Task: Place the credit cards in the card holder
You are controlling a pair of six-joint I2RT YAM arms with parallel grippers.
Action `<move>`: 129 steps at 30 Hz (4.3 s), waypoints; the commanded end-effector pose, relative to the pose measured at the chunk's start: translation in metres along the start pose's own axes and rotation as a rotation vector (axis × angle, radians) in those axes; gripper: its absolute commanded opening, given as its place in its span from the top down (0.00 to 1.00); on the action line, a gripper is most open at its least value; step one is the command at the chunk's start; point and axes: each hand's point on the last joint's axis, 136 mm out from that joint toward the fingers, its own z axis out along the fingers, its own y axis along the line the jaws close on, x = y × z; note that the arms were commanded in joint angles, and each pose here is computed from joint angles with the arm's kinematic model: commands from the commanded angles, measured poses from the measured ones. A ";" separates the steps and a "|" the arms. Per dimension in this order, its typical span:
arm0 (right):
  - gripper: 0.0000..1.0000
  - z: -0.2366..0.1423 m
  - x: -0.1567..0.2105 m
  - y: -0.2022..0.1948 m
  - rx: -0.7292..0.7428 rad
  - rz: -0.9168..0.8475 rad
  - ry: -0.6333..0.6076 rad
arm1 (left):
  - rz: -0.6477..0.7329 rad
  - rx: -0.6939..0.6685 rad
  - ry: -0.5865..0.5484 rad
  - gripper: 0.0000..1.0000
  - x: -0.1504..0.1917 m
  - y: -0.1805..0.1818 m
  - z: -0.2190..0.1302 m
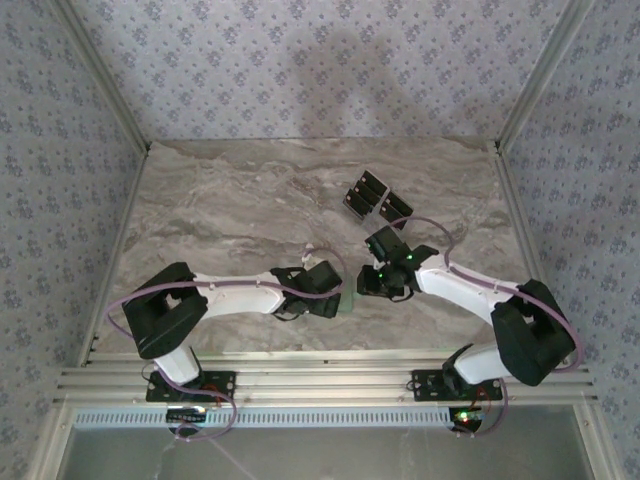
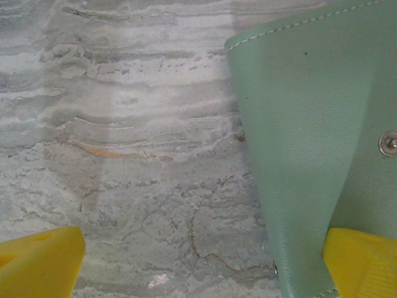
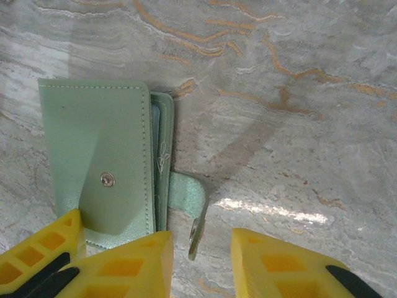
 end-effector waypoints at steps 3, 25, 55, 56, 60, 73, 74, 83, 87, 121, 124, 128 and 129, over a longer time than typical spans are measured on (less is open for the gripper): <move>0.67 -0.010 -0.002 0.005 -0.008 -0.003 -0.018 | 0.008 -0.055 0.038 0.00 0.012 0.012 0.013; 0.87 0.004 0.003 -0.001 0.011 -0.006 0.020 | 0.000 -0.052 0.035 0.00 0.013 0.014 0.014; 1.00 -0.007 -0.015 0.039 -0.131 -0.036 -0.001 | -0.004 -0.049 0.030 0.00 0.016 0.017 0.015; 1.00 -0.006 -0.015 0.041 -0.132 -0.036 0.001 | -0.005 -0.048 0.029 0.00 0.017 0.017 0.015; 1.00 0.005 -0.017 0.046 -0.139 -0.039 0.021 | -0.010 -0.040 0.020 0.00 0.015 0.017 0.013; 1.00 0.038 -0.013 0.053 -0.135 -0.050 0.086 | -0.041 -0.016 -0.024 0.00 0.006 0.027 -0.010; 1.00 0.039 -0.012 0.052 -0.134 -0.048 0.089 | -0.045 -0.015 -0.029 0.00 0.007 0.029 -0.011; 1.00 0.039 -0.008 0.050 -0.124 -0.050 0.097 | -0.083 0.032 -0.071 0.00 0.002 0.032 -0.017; 1.00 0.038 -0.009 0.050 -0.122 -0.052 0.096 | -0.087 0.085 -0.097 0.00 -0.004 0.023 -0.021; 1.00 0.017 -0.019 0.070 -0.153 -0.080 0.056 | -0.021 0.052 -0.028 0.00 0.021 0.009 0.009; 1.00 0.022 -0.017 0.070 -0.148 -0.082 0.065 | -0.023 0.052 -0.028 0.00 0.022 0.010 0.009; 1.00 0.028 -0.015 0.069 -0.141 -0.082 0.079 | -0.024 0.052 -0.027 0.00 0.022 0.010 0.009; 1.00 0.030 -0.014 0.068 -0.139 -0.082 0.082 | -0.023 0.053 -0.028 0.00 0.022 0.010 0.009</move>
